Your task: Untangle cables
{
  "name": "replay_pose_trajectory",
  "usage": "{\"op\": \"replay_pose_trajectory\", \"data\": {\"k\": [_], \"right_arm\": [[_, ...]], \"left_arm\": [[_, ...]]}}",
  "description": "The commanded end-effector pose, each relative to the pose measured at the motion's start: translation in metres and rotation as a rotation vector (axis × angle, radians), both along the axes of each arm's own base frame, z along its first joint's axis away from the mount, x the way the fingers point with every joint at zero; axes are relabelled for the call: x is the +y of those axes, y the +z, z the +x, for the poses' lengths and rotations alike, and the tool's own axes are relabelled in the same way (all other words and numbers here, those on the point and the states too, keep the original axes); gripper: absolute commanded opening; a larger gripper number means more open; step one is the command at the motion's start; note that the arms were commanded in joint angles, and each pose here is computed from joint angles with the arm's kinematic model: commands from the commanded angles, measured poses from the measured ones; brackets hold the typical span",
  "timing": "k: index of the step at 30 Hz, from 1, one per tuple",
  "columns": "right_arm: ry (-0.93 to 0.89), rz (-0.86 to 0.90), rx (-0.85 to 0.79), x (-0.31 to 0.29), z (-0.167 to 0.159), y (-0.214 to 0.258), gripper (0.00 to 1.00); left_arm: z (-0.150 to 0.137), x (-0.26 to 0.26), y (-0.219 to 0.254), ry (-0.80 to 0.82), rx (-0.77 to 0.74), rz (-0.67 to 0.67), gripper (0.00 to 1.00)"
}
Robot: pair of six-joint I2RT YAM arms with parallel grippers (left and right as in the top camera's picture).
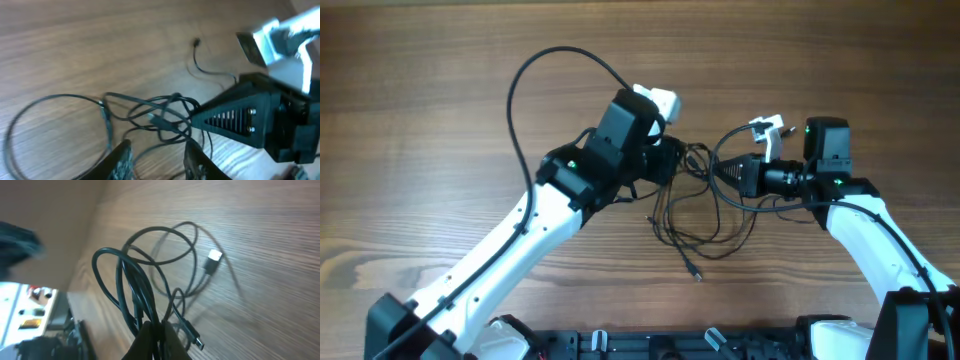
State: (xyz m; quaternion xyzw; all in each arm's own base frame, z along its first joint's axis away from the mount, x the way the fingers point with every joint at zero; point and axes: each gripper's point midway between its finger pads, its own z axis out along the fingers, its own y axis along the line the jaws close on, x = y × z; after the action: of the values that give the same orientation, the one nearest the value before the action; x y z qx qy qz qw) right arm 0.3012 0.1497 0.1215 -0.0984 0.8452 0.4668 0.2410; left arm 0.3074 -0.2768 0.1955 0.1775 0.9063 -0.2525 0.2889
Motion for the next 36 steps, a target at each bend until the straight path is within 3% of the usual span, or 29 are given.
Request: {"op": "replay_pose_trajectory", "data": {"k": [1, 8, 10, 12, 14, 19, 22, 27, 31, 32, 33, 34, 36], "right_arm": [[0.063, 0.054, -0.036, 0.007, -0.006, 0.011, 0.04], [0.083, 0.086, -0.029, 0.01, -0.009, 0.015, 0.04], [0.082, 0.087, -0.029, 0.01, -0.009, 0.015, 0.04], [0.082, 0.086, -0.029, 0.01, -0.009, 0.015, 0.04], [0.082, 0.086, -0.029, 0.01, -0.009, 0.015, 0.04], [0.082, 0.086, -0.029, 0.01, -0.009, 0.015, 0.04], [0.082, 0.087, -0.027, 0.01, -0.009, 0.015, 0.04], [0.079, 0.097, -0.012, 0.011, -0.01, 0.016, 0.04], [0.079, 0.097, -0.012, 0.011, -0.01, 0.016, 0.04], [0.079, 0.097, -0.012, 0.011, -0.01, 0.016, 0.04], [0.079, 0.097, -0.012, 0.011, -0.01, 0.016, 0.05], [0.077, 0.099, -0.006, 0.011, -0.01, 0.016, 0.05], [0.062, 0.081, -0.006, 0.009, -0.008, 0.013, 0.17]], "left_arm": [[-0.018, -0.024, -0.013, -0.149, 0.01, 0.022, 0.36], [-0.014, -0.028, -0.044, -0.133, 0.027, 0.112, 0.26], [-0.011, -0.025, -0.047, -0.115, 0.021, 0.129, 0.33], [0.009, -0.004, -0.048, 0.085, 0.002, 0.18, 0.37], [0.013, 0.002, -0.048, 0.121, -0.012, 0.199, 0.41], [0.022, 0.012, -0.047, 0.21, -0.029, 0.216, 0.43], [0.017, 0.004, -0.053, 0.189, -0.024, 0.227, 0.37], [0.024, 0.016, -0.08, 0.338, -0.018, 0.313, 0.38], [0.033, 0.043, -0.082, 0.519, -0.05, 0.374, 0.23], [0.034, 0.043, -0.081, 0.527, -0.054, 0.366, 0.17], [0.034, 0.041, -0.08, 0.523, -0.053, 0.356, 0.04], [0.033, 0.038, -0.081, 0.514, -0.044, 0.346, 0.04], [0.032, 0.036, -0.082, 0.506, -0.035, 0.339, 0.04]]}}
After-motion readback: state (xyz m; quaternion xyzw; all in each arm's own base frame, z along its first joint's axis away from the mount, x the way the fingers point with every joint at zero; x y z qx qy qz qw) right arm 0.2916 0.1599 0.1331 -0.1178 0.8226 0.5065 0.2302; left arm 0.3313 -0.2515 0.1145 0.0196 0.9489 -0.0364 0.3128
